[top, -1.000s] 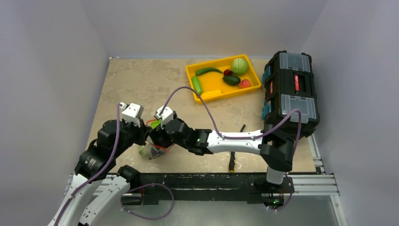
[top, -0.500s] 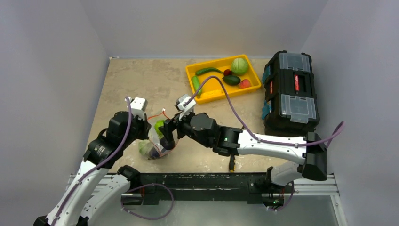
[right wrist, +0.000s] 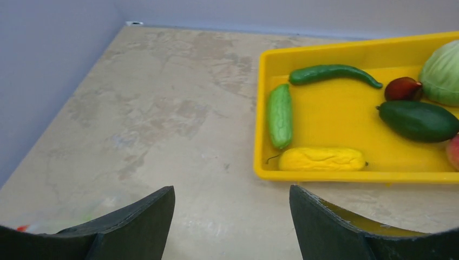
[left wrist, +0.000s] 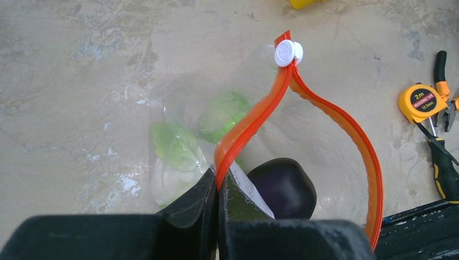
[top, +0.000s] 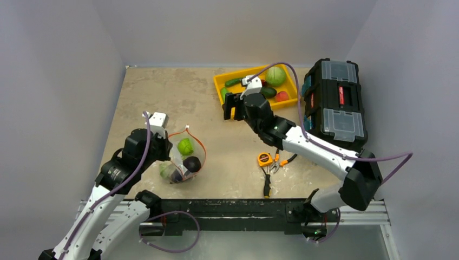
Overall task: Place the food in the zip-top bag and seal the zipper
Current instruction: Pick up the fake vegetable from the bin.
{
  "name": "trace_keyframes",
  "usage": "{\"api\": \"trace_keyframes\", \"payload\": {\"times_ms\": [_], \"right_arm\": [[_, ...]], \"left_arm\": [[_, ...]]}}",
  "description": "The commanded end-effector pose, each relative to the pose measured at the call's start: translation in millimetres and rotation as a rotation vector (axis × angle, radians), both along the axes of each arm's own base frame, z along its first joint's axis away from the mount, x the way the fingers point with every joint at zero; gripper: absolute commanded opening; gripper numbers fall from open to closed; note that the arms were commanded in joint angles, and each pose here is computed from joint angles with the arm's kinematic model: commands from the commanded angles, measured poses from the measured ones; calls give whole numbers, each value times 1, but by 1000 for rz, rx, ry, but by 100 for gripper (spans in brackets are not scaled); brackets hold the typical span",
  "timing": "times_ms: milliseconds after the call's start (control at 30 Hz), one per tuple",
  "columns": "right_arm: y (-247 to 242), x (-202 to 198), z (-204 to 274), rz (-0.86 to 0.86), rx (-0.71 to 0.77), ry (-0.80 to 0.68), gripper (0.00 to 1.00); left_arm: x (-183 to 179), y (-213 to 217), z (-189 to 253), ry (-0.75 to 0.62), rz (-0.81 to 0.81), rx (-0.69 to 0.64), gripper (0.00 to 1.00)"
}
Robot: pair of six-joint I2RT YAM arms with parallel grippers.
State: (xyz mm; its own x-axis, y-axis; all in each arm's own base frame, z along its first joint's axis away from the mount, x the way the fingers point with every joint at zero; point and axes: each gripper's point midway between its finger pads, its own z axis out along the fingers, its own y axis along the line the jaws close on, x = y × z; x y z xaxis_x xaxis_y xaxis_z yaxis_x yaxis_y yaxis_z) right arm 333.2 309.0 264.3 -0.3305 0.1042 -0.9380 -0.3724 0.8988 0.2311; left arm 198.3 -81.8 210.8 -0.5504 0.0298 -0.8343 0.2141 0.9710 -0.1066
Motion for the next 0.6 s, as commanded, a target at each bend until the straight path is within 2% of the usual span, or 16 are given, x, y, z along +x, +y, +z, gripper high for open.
{"api": "trace_keyframes", "payload": {"times_ms": [0, 167, 400, 567], "right_arm": [[-4, 32, 4, -13, 35, 32, 76], [-9, 89, -29, -9, 38, 111, 72], [-18, 167, -91, -12, -3, 281, 61], [-9, 196, -126, 51, -43, 336, 60]], "left_arm": [[4, -1, 18, -47, 17, -27, 0], [4, -2, 18, -44, 11, -29, 0], [4, -3, 17, -39, 1, -28, 0], [5, -6, 16, -31, -11, -27, 0]]}}
